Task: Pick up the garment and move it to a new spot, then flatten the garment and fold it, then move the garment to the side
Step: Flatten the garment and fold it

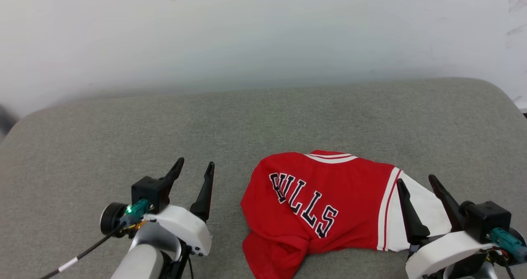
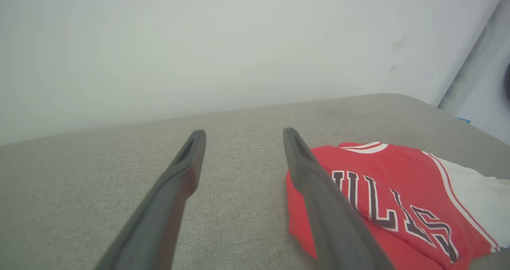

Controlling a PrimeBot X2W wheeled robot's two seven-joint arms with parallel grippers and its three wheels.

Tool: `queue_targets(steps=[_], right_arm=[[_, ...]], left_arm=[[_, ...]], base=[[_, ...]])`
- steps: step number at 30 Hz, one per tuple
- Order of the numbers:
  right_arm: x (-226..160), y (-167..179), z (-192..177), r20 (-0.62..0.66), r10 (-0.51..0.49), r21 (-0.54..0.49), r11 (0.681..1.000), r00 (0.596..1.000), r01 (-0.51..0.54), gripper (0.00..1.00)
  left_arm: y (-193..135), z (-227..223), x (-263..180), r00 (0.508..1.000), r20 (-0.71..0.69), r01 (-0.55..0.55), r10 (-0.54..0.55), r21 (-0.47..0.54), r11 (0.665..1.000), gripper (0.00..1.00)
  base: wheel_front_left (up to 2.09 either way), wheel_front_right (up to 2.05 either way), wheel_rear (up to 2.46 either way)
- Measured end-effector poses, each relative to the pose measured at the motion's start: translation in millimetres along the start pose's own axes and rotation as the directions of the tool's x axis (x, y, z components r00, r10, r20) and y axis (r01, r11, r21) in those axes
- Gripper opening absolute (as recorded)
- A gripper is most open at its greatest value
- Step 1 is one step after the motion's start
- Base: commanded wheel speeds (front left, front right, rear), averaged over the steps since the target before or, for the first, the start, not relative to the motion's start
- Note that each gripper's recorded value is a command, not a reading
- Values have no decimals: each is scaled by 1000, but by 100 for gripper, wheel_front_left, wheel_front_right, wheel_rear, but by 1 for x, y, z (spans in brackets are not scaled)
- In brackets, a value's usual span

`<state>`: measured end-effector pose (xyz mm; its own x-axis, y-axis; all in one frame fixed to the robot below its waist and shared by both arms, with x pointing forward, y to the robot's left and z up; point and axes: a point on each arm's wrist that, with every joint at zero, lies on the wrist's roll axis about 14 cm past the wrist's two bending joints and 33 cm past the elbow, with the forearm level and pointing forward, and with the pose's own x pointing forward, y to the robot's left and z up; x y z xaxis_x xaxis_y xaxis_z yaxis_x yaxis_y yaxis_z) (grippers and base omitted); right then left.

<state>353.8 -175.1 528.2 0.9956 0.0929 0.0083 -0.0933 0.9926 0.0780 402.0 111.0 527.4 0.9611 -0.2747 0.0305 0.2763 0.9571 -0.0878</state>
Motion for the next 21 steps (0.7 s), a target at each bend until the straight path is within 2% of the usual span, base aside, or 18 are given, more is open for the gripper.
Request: queue_targets(steps=[6, 10, 12, 15, 21], right_arm=[[-4, -4, -7, -21, -24, 17, 1000, 999, 24, 100], [1, -12, -13, -41, -49, 17, 999, 998, 50, 100], [2, -18, -18, -55, -68, 19, 997, 996, 70, 100], [2, -24, -27, -80, -88, 26, 996, 993, 91, 100], [3, -35, -41, -113, -123, 57, 990, 986, 130, 100]], left_arm=[[-31, -6, 42, 973, -135, 195, -186, 58, 979, 100], [-44, -42, 59, 902, -340, 303, -266, 57, 951, 100], [-47, -65, 62, 844, -457, 337, -282, 42, 941, 100], [-46, -103, 55, 729, -622, 376, -286, 14, 927, 100], [-53, -145, 39, 515, -801, 448, -305, -52, 893, 100]], base=[[0, 0, 0], [0, 0, 0], [0, 0, 0], [0, 0, 0], [0, 0, 0]])
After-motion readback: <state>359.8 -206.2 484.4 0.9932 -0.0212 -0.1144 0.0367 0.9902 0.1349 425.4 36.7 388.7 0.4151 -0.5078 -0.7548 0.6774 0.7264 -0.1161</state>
